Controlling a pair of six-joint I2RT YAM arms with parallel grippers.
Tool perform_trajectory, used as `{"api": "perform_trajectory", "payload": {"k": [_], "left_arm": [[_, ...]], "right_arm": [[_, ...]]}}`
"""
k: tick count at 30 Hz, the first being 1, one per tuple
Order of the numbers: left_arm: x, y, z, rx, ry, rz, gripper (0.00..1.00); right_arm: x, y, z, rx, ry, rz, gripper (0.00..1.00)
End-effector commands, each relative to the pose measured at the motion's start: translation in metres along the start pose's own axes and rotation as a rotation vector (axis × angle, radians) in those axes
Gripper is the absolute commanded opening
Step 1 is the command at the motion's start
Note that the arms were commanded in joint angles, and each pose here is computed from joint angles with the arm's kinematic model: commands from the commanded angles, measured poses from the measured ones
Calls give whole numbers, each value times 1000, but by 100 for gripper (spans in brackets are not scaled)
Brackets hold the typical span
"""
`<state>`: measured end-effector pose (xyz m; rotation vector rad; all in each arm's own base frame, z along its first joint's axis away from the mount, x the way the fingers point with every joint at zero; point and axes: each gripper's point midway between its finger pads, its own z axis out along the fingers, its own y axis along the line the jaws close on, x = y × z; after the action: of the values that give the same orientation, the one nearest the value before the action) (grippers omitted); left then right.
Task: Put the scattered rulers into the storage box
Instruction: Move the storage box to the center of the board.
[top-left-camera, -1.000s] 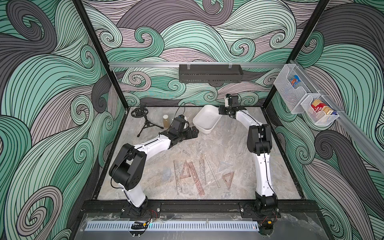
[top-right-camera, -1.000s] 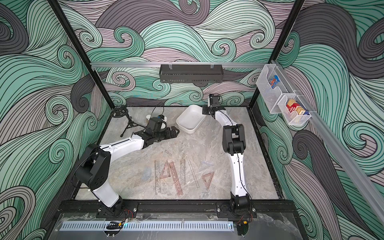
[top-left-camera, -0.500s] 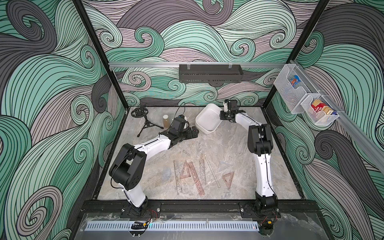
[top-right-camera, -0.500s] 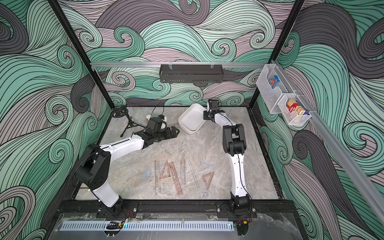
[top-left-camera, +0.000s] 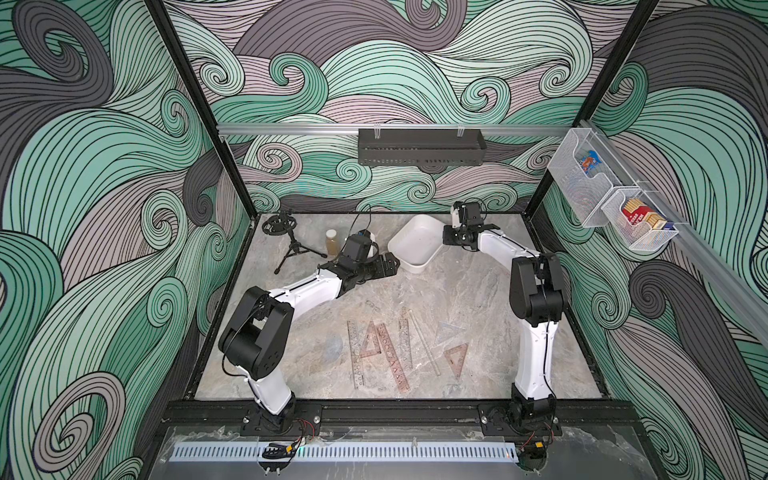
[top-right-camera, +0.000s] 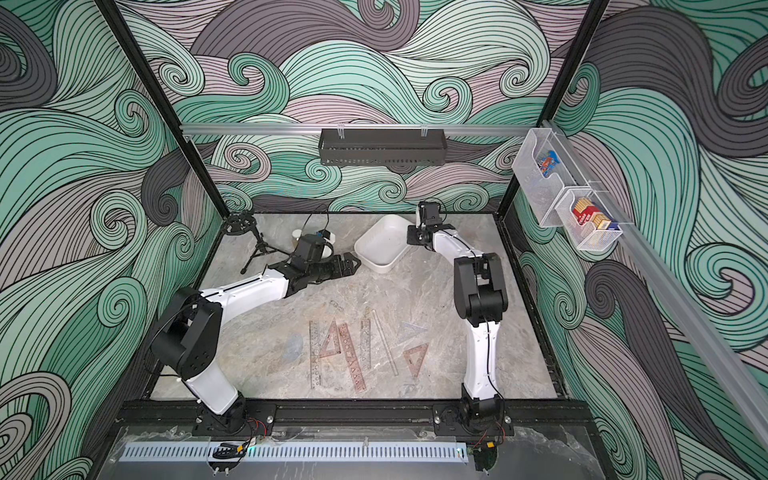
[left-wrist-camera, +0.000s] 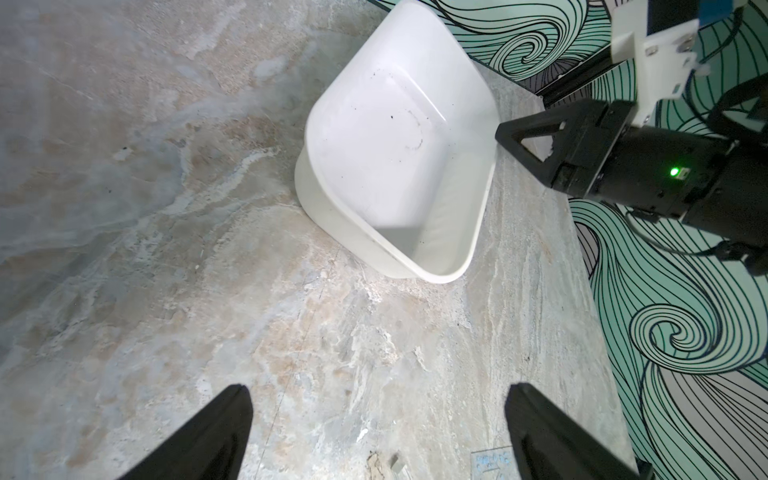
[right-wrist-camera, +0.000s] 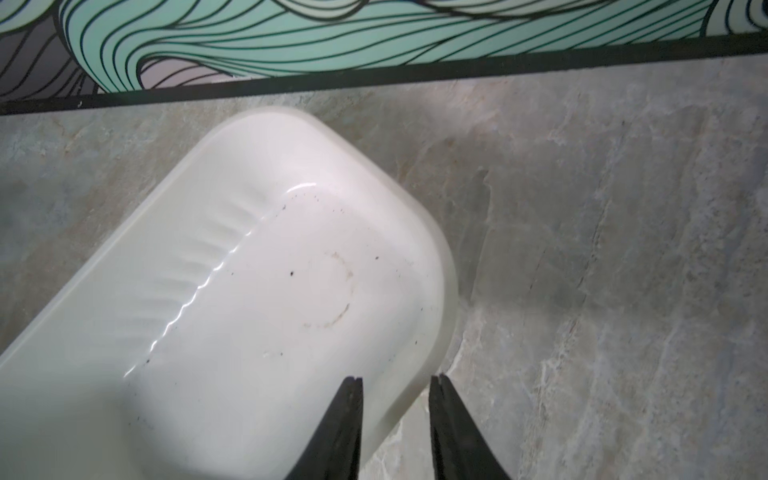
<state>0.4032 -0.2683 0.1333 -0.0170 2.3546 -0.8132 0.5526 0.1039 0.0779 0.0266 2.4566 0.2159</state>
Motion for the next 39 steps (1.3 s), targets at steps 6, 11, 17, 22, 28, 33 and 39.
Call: {"api": "perform_trajectory", "payload": {"k": [6,11,17,22,28,33,39], "left_arm": [[15,3,12,15,46,-14,97],[17,7,22,-2,63,-16,96],[25,24,44,-71,112,-24,91],[27,36,51,-130,127,-15,81],[21,39,52,-159,114,4,65],[18,42,54,-181,116,17,57],[12,44,54,-202,104,29,51]], "right_arm": [[31,24,-17,-75,10,22,30],[46,50,-25,-119,20,-4,30],[55,85,-39,-183,20,-35,30],[51,96,-63,-209,-15,-59,32],[15,65,-63,-108,-116,-103,53],[-14,33,-13,-138,-103,-88,78],[-27,60,11,-386,-71,-44,81]]}}
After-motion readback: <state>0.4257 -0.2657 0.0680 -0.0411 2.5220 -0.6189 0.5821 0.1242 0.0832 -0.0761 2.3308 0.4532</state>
